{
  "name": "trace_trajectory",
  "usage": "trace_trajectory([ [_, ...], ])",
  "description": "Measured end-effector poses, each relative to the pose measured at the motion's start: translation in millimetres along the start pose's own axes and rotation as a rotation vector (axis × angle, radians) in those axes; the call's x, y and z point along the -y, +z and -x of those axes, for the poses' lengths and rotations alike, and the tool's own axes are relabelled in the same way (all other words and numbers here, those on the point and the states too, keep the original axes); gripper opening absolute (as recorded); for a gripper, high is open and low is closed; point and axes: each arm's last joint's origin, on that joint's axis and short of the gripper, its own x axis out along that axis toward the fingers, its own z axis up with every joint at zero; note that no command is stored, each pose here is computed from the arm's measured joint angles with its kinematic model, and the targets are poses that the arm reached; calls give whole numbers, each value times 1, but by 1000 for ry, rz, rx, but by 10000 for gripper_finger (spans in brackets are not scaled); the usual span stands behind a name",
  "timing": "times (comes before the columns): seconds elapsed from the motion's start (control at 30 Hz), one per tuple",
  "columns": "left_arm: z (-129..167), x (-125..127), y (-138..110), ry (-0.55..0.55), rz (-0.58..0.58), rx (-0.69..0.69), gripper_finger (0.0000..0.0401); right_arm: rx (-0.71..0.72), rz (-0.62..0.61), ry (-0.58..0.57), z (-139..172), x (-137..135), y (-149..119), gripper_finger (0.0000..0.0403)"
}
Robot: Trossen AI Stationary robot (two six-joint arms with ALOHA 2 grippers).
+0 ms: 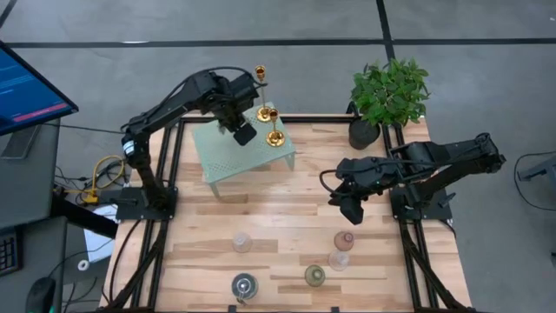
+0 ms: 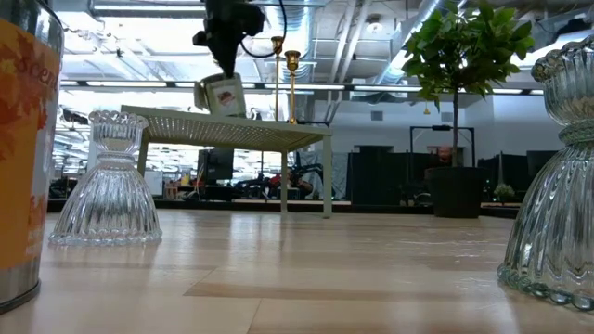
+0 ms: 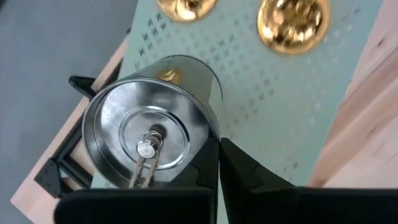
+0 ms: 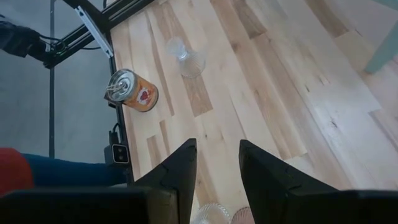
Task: Pick & Place candle stick holders
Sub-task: Put the green scented candle on the shelf
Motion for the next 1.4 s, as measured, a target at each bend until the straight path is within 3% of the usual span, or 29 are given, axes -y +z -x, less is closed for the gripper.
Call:
trace_trajectory([
  [0.2, -10, -1, -21, -5, -5, -82, 2, 1, -1, -1, 0, 0, 0, 111],
  [0.4, 1, -4, -29, -7, 16, -49, 2, 0, -1, -1, 0, 0, 0, 111],
  [1.4, -12, -4, -22, 52, -71, -78, 5, 5, -1, 2, 0, 0, 1, 111],
])
